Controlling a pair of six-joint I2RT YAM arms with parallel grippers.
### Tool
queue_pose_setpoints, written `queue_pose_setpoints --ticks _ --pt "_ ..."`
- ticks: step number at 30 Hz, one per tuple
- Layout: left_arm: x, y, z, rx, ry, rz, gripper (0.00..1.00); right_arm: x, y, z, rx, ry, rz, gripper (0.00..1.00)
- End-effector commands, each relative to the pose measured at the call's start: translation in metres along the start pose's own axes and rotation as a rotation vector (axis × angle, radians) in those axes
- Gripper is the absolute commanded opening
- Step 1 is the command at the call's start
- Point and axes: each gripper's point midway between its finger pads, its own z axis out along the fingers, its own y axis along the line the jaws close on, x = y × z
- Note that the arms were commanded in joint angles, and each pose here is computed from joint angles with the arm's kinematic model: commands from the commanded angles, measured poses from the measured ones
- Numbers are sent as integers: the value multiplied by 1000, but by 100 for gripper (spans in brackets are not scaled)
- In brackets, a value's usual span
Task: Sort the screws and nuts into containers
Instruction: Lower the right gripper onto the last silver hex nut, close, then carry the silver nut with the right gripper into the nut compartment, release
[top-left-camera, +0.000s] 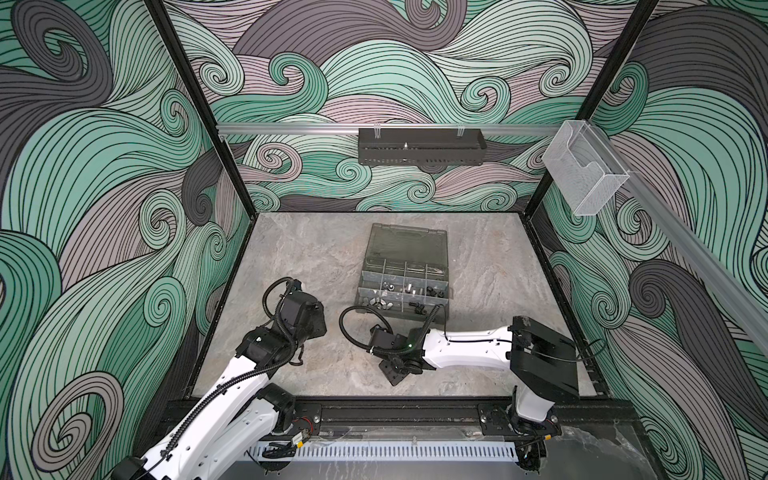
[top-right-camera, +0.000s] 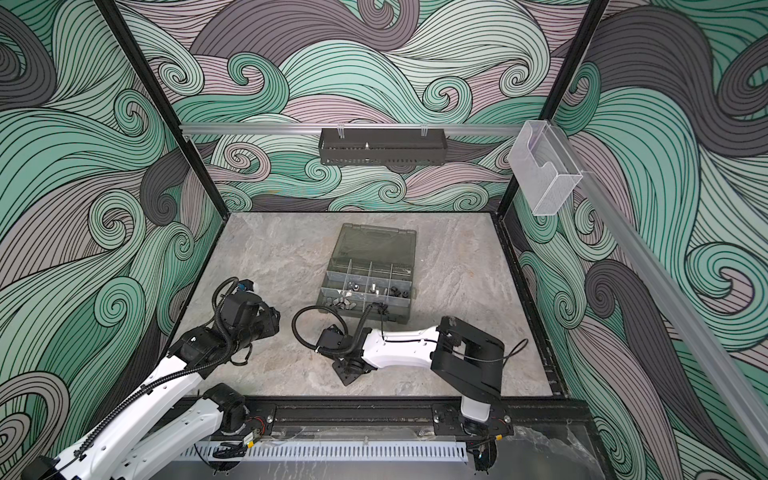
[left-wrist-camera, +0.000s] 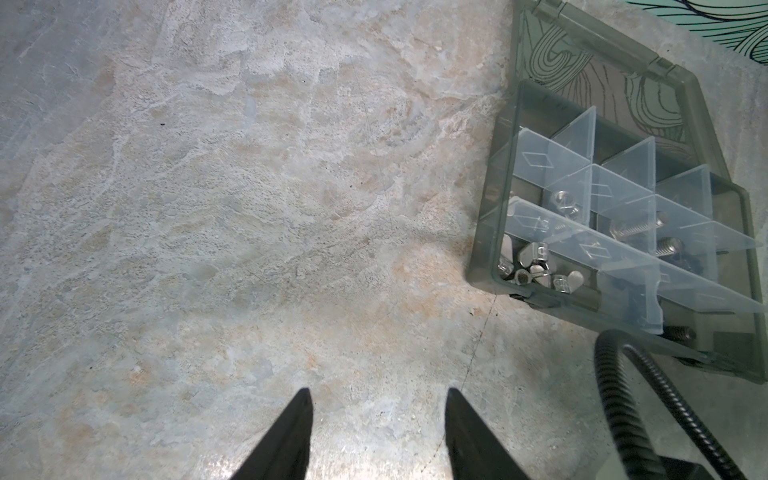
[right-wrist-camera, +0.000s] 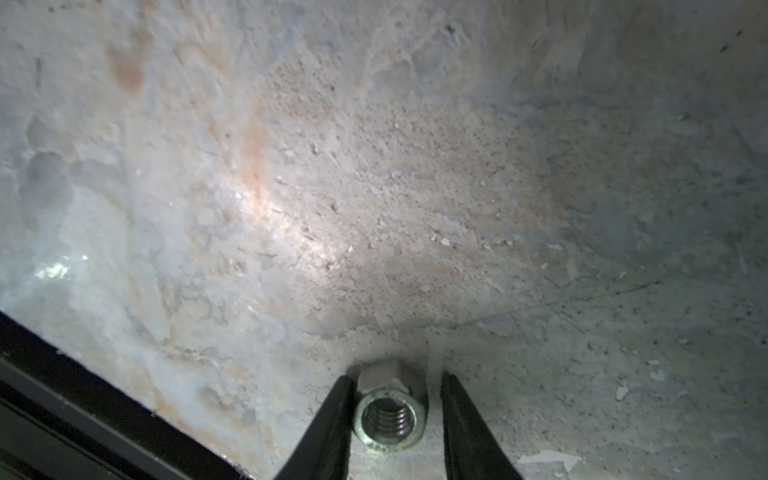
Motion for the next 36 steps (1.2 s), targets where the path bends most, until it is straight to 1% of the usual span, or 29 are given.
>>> queue_pose_setpoints --ticks 1,7,17,21,28,33,36 --pt "4 9 -1 -33 6 -18 54 0 0 1 10 5 -5 33" --pt "5 9 0 -29 9 -25 54 -3 -2 -4 19 -18 -3 27" --pt "6 8 1 -25 15 -33 54 -21 -9 -22 11 -75 -8 25" --pt "7 8 0 -21 17 -38 54 -43 -27 -41 16 -122 -10 25" --pt "10 6 0 -1 26 -61 54 -97 -75 -77 46 -227 11 25" --pt "8 5 -2 8 16 -67 54 -135 -107 -92 67 -290 34 25" --pt "8 3 -2 17 19 -69 54 -157 -124 -94 76 -308 48 25"
